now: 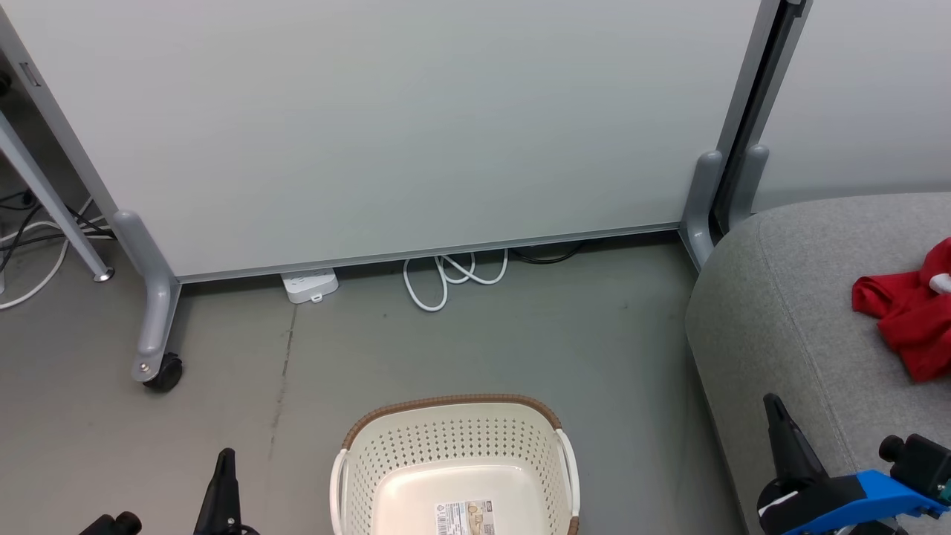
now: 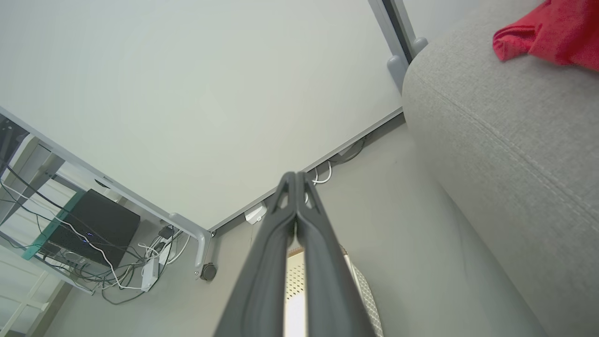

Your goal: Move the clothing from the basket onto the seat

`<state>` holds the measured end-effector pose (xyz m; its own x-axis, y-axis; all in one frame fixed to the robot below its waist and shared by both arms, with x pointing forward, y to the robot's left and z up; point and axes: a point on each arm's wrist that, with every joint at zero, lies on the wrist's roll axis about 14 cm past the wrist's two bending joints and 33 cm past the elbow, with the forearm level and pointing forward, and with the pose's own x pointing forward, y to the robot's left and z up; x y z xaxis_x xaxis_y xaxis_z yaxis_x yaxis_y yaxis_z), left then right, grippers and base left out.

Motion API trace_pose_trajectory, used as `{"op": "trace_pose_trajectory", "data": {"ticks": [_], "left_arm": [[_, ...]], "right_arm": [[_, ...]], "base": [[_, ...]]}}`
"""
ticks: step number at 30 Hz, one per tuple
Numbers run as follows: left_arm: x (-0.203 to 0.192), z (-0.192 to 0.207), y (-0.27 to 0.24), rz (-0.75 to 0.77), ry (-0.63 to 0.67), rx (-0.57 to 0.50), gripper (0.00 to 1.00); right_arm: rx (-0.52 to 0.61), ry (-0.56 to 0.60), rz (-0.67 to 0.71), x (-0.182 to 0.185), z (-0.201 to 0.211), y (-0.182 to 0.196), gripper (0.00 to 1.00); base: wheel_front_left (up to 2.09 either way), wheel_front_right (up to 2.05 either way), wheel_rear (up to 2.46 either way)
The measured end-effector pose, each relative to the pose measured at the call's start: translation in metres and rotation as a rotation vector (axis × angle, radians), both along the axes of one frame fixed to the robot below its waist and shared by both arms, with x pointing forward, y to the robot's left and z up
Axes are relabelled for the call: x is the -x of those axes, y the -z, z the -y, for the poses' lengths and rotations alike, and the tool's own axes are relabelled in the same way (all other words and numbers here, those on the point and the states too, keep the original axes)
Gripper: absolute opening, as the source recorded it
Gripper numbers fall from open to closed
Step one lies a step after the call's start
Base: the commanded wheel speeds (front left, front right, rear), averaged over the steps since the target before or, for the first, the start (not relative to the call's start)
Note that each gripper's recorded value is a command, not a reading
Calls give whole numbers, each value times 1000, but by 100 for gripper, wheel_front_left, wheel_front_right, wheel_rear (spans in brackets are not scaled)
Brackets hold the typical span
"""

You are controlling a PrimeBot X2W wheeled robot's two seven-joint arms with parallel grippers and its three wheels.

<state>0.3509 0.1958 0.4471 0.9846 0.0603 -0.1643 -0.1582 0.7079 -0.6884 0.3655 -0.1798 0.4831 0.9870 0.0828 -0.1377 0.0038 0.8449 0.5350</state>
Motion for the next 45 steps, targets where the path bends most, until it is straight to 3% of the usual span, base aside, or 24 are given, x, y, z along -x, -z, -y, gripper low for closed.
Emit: {"op": "trace_pose_trajectory", "data": {"ticks": [19,45], "left_arm": [[-10,-4,-13,33,-35,229,0],[-22,-5,-30,84,-42,473,0]], "right_arm": [[-294,43,19,-8,3,-7,0],[-600,87,40,-15,8,-14,0]], "base": [[0,0,0],[0,0,0]]}}
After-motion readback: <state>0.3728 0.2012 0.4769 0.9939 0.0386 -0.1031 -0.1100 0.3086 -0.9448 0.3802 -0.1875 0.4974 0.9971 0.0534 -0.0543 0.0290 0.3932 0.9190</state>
